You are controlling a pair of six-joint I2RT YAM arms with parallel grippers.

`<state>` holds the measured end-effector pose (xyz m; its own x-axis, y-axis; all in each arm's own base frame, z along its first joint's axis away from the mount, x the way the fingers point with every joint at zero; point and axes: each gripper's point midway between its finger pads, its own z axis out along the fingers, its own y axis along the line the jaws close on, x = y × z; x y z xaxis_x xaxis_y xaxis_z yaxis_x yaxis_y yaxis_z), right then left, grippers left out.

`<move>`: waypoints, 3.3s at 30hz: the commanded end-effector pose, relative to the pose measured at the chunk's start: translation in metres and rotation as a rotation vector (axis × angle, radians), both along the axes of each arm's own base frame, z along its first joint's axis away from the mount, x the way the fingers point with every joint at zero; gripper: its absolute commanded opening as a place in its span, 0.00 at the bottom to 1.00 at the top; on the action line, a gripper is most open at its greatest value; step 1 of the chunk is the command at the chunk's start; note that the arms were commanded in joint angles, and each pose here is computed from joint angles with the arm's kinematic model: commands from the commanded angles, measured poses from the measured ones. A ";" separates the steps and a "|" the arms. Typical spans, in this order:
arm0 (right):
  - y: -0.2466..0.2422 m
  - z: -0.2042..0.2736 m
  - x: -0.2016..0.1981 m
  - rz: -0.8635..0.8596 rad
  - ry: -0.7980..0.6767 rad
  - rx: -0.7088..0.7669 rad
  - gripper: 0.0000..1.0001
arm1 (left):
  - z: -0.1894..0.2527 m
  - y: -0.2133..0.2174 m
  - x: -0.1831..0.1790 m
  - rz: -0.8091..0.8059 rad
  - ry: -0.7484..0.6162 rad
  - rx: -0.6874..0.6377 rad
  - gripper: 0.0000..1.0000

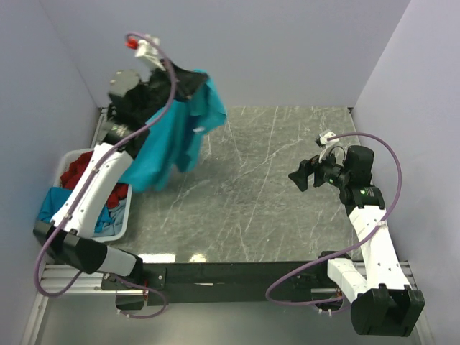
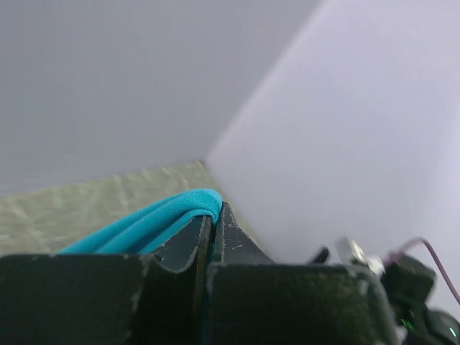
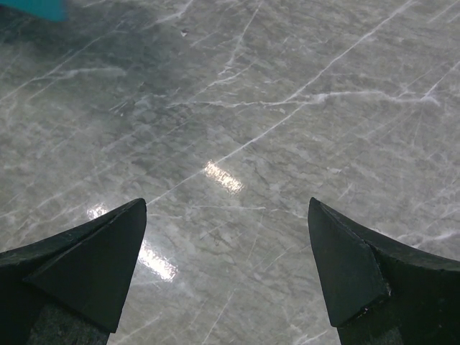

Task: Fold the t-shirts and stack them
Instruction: Move the tshirt to the center of the board, then flatten the tshirt out

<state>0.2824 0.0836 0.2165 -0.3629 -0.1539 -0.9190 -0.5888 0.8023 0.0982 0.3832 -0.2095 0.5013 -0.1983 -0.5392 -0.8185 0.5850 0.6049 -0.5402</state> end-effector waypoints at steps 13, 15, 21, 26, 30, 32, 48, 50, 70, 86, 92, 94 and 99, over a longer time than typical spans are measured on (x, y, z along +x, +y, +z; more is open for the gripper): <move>-0.010 0.009 0.007 -0.035 -0.046 -0.031 0.99 | 0.052 -0.115 -0.052 -0.277 -0.162 -0.028 0.00; -0.010 0.009 0.007 -0.035 -0.046 -0.031 0.99 | 0.028 -0.116 -0.046 -0.259 -0.121 0.002 0.00; -0.011 0.006 0.008 -0.037 -0.033 -0.034 0.98 | -0.034 -0.096 -0.035 -0.138 -0.026 0.095 0.00; -0.011 0.003 0.009 -0.035 -0.025 -0.038 0.98 | -0.124 -0.073 -0.015 -0.012 0.133 0.209 0.00; -0.005 -0.006 0.006 0.016 0.005 -0.034 0.99 | -0.197 -0.037 0.003 0.056 0.332 0.316 0.21; 0.004 -0.012 -0.003 0.108 0.009 -0.036 0.97 | -0.227 -0.015 0.001 0.098 0.421 0.401 0.54; 0.064 -0.097 -0.045 0.629 0.073 -0.280 0.91 | -0.305 0.062 -0.071 0.201 0.248 0.932 0.90; 0.065 -0.102 -0.048 0.653 0.095 -0.276 0.90 | -0.309 0.057 -0.076 0.143 0.201 0.957 0.90; 0.058 -0.136 -0.044 0.699 0.094 -0.426 0.89 | -0.395 -0.026 -0.145 -0.467 -0.054 1.165 0.86; 0.068 -0.163 -0.002 0.661 0.183 -0.468 0.86 | -0.423 -0.068 -0.115 -0.446 -0.040 1.129 0.83; 0.065 -0.179 0.007 0.607 0.245 -0.556 0.85 | -0.447 -0.065 -0.086 -0.362 0.023 1.227 0.81; 0.061 -0.181 0.016 0.546 0.260 -0.596 0.84 | -0.445 -0.070 -0.080 -0.363 0.042 1.229 0.75; 0.057 -0.184 0.033 0.418 0.290 -0.629 0.80 | -0.453 -0.070 -0.079 -0.361 0.057 1.246 0.66</move>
<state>0.2853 0.1425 0.0201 -0.3245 -0.8120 -0.4852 -0.9251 0.3794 -0.0161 0.2946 -0.2725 0.0349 -0.2423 0.6894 -0.6827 0.8327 0.5089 0.2184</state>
